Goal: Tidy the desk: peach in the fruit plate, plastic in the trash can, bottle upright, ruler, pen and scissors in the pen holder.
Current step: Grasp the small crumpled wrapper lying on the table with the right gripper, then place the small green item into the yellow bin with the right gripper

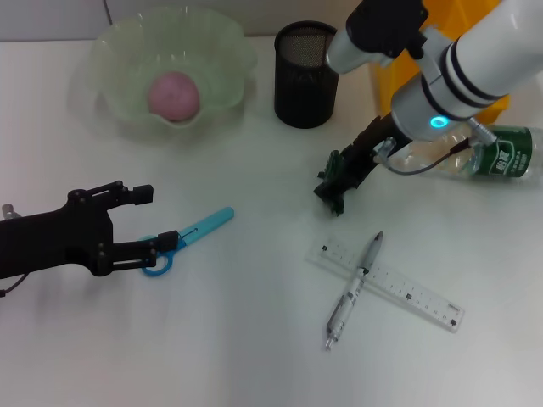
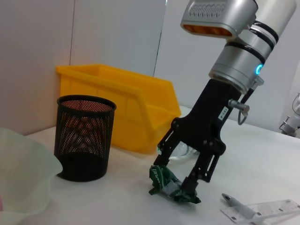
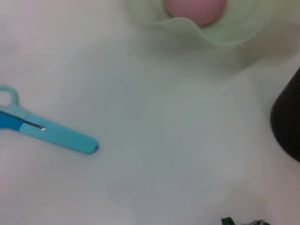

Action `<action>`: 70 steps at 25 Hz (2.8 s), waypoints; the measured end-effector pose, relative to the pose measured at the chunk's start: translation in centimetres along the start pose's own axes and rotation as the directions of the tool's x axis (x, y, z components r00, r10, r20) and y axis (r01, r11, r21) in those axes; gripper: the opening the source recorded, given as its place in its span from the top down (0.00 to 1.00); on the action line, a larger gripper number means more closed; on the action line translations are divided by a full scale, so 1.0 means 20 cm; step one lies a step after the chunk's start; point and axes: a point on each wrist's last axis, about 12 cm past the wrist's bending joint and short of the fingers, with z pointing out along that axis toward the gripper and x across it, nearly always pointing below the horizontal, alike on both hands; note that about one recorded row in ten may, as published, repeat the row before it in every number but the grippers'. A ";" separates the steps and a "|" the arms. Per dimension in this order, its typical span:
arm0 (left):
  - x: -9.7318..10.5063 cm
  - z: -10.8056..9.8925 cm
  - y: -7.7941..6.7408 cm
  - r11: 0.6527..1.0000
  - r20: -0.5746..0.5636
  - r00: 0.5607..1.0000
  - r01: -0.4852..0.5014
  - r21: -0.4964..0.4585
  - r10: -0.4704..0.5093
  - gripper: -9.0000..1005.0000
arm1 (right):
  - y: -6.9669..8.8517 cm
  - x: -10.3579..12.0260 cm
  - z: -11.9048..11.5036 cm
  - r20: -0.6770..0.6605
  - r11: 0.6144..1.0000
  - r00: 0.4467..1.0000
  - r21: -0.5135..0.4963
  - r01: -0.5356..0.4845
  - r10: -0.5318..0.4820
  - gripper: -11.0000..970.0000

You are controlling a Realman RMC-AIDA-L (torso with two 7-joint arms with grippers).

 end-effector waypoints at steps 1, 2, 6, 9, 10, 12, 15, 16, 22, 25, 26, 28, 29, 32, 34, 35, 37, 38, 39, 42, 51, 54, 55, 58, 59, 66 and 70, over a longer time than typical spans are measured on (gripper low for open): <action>0.00 0.00 0.00 1.000 0.001 1.000 0.001 0.001 -0.001 0.14 | 0.00 0.00 0.01 -0.002 1.000 1.000 0.003 0.005 -0.005 0.20; 0.00 0.00 0.00 1.000 0.001 1.000 0.001 0.001 -0.001 0.14 | 0.00 0.00 0.01 -0.005 1.000 1.000 0.007 0.011 -0.011 0.20; 0.00 0.00 -0.01 1.000 0.007 1.000 0.002 0.006 -0.002 0.14 | 0.01 0.02 0.03 -0.020 1.000 1.000 0.012 0.015 -0.015 0.20; 0.00 0.00 0.00 1.000 0.013 1.000 0.003 0.004 -0.003 0.14 | 0.01 0.02 0.04 -0.022 1.000 1.000 0.014 0.011 -0.011 0.20; 0.00 0.00 0.00 1.000 0.014 1.000 0.003 0.004 -0.003 0.14 | 0.00 0.02 0.04 -0.021 1.000 1.000 0.016 0.011 -0.011 0.20; -0.01 0.00 -0.01 1.000 0.016 1.000 0.003 0.006 -0.003 0.14 | 0.00 0.02 0.04 -0.017 1.000 1.000 0.019 0.011 -0.010 0.25; -0.01 -0.01 0.00 1.000 0.020 1.000 0.002 0.005 -0.002 0.14 | 0.00 0.02 0.03 -0.013 1.000 1.000 0.021 0.008 -0.008 0.39; -0.01 -0.01 0.00 1.000 0.021 1.000 0.001 0.004 -0.001 0.14 | 0.00 0.02 0.03 -0.013 1.000 1.000 0.019 0.006 -0.005 0.43; -0.01 -0.01 0.00 1.000 0.026 1.000 -0.003 0.002 0.003 0.14 | 0.00 0.03 0.02 -0.025 1.000 1.000 0.005 0.001 -0.001 0.55; -0.01 -0.01 0.00 1.000 0.026 1.000 -0.004 0.002 0.004 0.14 | 0.00 0.04 0.01 -0.031 1.000 0.999 -0.008 0.006 -0.006 0.62; -0.01 -0.01 0.00 1.000 0.026 1.000 -0.004 0.002 0.004 0.14 | 0.00 0.04 0.01 -0.031 1.000 1.000 -0.011 0.006 -0.006 0.64; -0.01 -0.01 0.00 1.000 0.027 1.000 -0.005 0.002 0.005 0.14 | 0.00 0.04 -0.02 -0.022 1.000 1.000 -0.020 0.001 -0.002 0.70; -0.01 -0.01 0.00 1.000 0.027 1.000 -0.005 0.002 0.005 0.14 | 0.00 0.04 -0.04 -0.015 1.000 1.000 -0.027 -0.003 0.003 0.74; -0.01 -0.01 0.00 1.000 0.027 1.000 -0.006 0.001 0.006 0.14 | -0.01 0.03 -0.14 0.023 0.998 0.999 -0.056 -0.022 0.024 0.88; -0.01 -0.01 0.00 1.000 0.027 1.000 -0.006 0.001 0.006 0.14 | -0.03 0.02 -0.25 0.069 0.997 0.997 -0.064 -0.034 0.039 0.91; -0.01 -0.01 0.00 1.000 0.027 1.000 -0.006 0.001 0.006 0.14 | -0.04 0.02 -0.31 0.090 0.997 0.995 -0.064 -0.039 0.044 0.93; -0.01 -0.01 0.00 1.000 0.027 1.000 -0.007 0.001 0.007 0.14 | -0.08 0.04 -0.50 0.172 0.997 0.982 -0.039 -0.068 0.074 0.97; -0.01 -0.01 0.00 1.000 0.027 1.000 -0.007 0.001 0.007 0.14 | -0.08 0.04 -0.50 0.172 0.997 0.982 -0.039 -0.068 0.074 0.97; -0.01 -0.01 0.00 1.000 0.027 1.000 -0.007 0.001 0.007 0.14 | -0.09 0.05 -0.54 0.196 0.996 0.977 -0.025 -0.080 0.083 0.97; -0.01 -0.01 -0.01 1.000 0.027 1.000 -0.006 0.001 0.006 0.14 | -0.17 0.10 -0.69 0.298 0.988 0.947 0.057 -0.144 0.121 0.97; -0.01 -0.01 -0.01 1.000 0.028 1.000 -0.005 0.002 0.004 0.14 | -0.45 0.25 -0.72 0.440 0.903 0.868 0.239 -0.358 0.228 0.92; -0.01 0.00 -0.01 1.000 0.030 1.000 -0.004 0.003 0.004 0.14 | -0.50 0.28 -0.64 0.441 0.886 0.865 0.267 -0.379 0.237 0.89; -0.01 0.00 -0.01 1.000 0.030 1.000 -0.004 0.003 0.004 0.14 | -0.51 0.29 -0.62 0.439 0.885 0.868 0.274 -0.376 0.233 0.88; -0.01 0.00 -0.01 1.000 0.031 1.000 -0.004 0.004 0.004 0.14 | -0.53 0.28 -0.54 0.435 0.885 0.874 0.290 -0.363 0.216 0.85; -0.01 0.00 -0.01 1.000 0.032 0.999 -0.004 0.006 0.004 0.14 | -0.53 0.28 -0.52 0.436 0.886 0.875 0.293 -0.361 0.212 0.84; -0.01 0.00 -0.02 1.000 0.036 0.999 -0.004 0.015 0.004 0.14 | -0.52 0.26 -0.50 0.484 0.878 0.856 0.312 -0.364 0.183 0.62; -0.01 0.00 -0.02 1.000 0.037 0.999 -0.006 0.017 0.005 0.14 | -0.49 0.30 -0.55 0.652 0.899 0.739 0.206 -0.387 0.168 0.36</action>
